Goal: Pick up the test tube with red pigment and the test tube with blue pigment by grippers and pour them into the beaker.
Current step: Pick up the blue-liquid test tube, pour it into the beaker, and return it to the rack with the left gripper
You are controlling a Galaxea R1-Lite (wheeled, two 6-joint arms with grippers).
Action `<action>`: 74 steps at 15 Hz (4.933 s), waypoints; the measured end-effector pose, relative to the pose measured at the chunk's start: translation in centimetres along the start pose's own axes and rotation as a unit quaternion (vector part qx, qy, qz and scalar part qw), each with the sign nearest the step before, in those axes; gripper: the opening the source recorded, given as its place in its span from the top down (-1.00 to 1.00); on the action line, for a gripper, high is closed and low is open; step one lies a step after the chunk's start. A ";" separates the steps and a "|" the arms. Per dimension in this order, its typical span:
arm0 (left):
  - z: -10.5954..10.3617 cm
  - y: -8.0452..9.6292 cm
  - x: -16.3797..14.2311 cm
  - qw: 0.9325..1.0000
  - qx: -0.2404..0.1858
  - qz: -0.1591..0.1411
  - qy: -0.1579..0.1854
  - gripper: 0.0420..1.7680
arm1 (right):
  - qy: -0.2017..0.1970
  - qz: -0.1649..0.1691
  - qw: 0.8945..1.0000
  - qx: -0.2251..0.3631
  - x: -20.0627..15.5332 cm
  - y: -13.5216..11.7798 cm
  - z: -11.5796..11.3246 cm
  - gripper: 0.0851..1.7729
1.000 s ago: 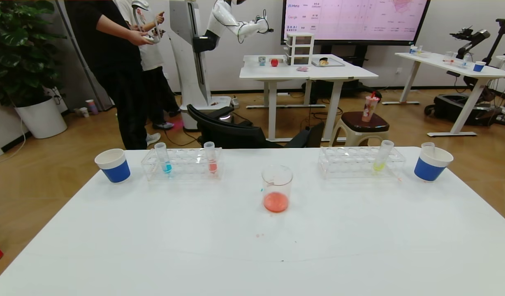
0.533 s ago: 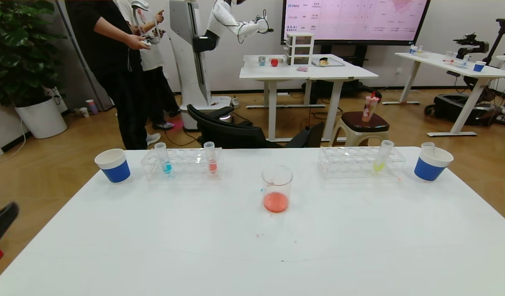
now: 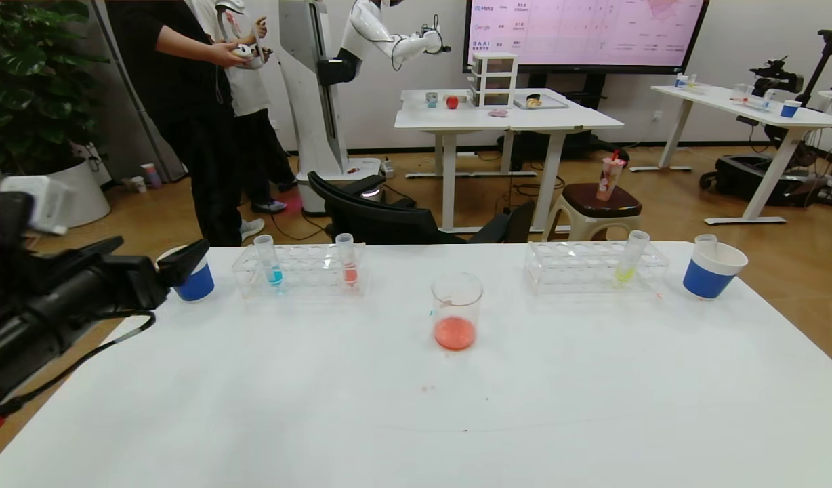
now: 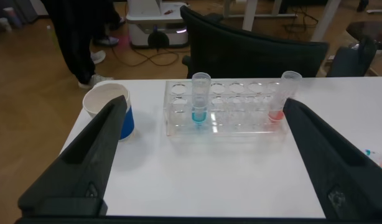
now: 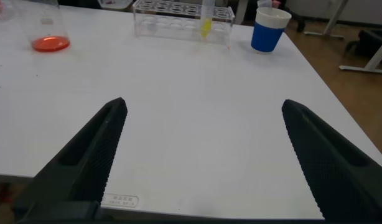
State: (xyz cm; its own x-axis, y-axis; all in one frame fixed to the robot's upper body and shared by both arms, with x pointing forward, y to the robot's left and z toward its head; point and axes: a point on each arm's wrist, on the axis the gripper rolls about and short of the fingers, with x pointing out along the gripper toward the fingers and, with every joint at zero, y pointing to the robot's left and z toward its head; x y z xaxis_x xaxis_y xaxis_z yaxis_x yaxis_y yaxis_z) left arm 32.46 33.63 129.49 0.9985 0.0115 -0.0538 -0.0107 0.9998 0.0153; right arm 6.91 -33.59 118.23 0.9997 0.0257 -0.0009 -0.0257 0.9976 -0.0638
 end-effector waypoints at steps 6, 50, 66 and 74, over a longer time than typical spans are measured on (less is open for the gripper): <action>-7.2 -0.3 9.1 1.000 -0.002 0.013 0.001 -0.98 | 0.000 0.000 1.000 0.000 0.0 0.0 0.0 -0.96; 1.3 -5.4 17.8 0.998 -0.006 -0.044 -0.040 0.43 | 0.000 0.000 1.000 0.000 0.0 0.0 0.0 -0.96; -1.3 -20.9 13.7 0.884 0.275 -0.317 -0.205 0.43 | 0.000 0.000 1.000 0.000 0.0 0.0 0.0 -0.96; -2.0 -21.9 15.4 0.788 0.414 -0.339 -0.304 0.43 | 0.000 0.000 1.000 0.000 0.0 0.0 0.0 -0.96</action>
State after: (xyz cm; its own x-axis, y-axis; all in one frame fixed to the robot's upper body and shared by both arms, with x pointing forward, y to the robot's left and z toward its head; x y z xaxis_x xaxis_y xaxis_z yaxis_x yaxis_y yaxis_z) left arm 47.92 11.90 126.29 0.6033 -0.7824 0.1544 0.3246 0.4178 0.8486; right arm 6.91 -33.59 118.23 0.9997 0.0257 -0.0009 -0.0257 0.9977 -0.0633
